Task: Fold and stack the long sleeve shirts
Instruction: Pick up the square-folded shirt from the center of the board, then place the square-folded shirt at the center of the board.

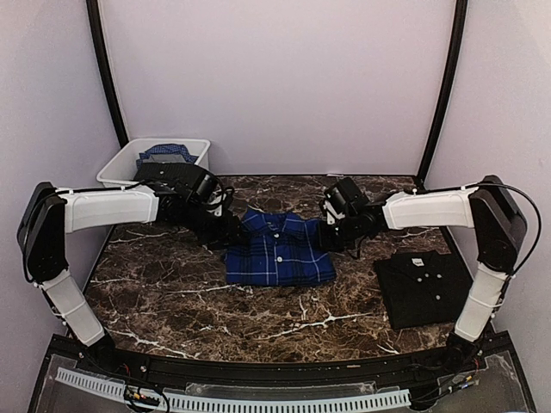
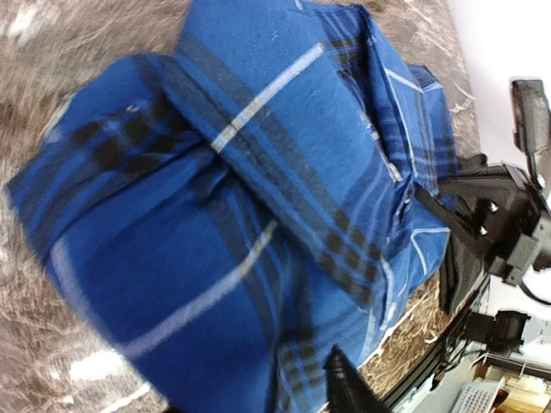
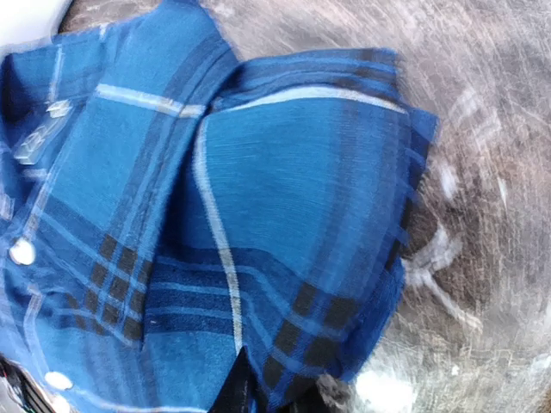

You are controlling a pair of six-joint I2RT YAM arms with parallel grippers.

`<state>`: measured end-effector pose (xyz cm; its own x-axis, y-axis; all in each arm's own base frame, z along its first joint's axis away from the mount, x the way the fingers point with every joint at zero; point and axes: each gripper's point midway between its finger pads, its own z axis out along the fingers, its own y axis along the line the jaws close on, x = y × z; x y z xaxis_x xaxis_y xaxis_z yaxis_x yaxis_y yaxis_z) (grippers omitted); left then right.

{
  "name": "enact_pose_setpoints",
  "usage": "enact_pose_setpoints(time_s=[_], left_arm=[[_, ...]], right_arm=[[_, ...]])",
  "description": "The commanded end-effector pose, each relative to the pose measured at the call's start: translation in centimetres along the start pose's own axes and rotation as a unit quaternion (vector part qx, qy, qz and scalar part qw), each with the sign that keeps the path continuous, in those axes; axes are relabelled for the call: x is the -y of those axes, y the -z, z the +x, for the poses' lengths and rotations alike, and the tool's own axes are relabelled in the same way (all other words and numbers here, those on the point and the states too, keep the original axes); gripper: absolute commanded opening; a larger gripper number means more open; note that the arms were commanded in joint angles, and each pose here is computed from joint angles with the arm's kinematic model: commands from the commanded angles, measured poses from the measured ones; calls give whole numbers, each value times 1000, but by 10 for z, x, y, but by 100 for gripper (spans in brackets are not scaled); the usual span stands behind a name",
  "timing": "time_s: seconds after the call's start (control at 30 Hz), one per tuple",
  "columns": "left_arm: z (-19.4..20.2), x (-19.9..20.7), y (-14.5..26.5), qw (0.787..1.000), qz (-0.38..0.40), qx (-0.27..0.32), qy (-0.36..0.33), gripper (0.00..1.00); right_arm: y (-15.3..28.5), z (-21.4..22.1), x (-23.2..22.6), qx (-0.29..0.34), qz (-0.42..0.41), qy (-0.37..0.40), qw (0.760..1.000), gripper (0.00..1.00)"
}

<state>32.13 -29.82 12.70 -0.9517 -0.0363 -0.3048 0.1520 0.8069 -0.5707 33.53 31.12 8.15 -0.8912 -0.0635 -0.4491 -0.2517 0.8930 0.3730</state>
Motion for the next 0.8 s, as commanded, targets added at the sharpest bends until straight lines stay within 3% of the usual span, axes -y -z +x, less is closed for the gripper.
enact_pose_setpoints(time_s=[0.0,0.03,0.17,0.37,0.47,0.77], left_arm=[[30,-29,-4,999,-39,-34,14,55],[30,-30,-4,999,-40,-34,12,62],[30,-31,-3,999,-40,-29,6,65],[14,-28,-2,999,-43,-6,-12,50],[5,-20,-9,999,-31,-8,-22,36],[3,53,-52,995,43,-21,-88,33]], right_arm=[[-7,28,25,-21,42,-17,999,28],[-6,30,29,-20,47,-21,998,35],[5,25,28,-9,45,-17,999,49],[22,7,20,25,63,-2,998,49],[27,1,22,36,74,1,997,50],[41,-8,30,55,100,6,993,50]])
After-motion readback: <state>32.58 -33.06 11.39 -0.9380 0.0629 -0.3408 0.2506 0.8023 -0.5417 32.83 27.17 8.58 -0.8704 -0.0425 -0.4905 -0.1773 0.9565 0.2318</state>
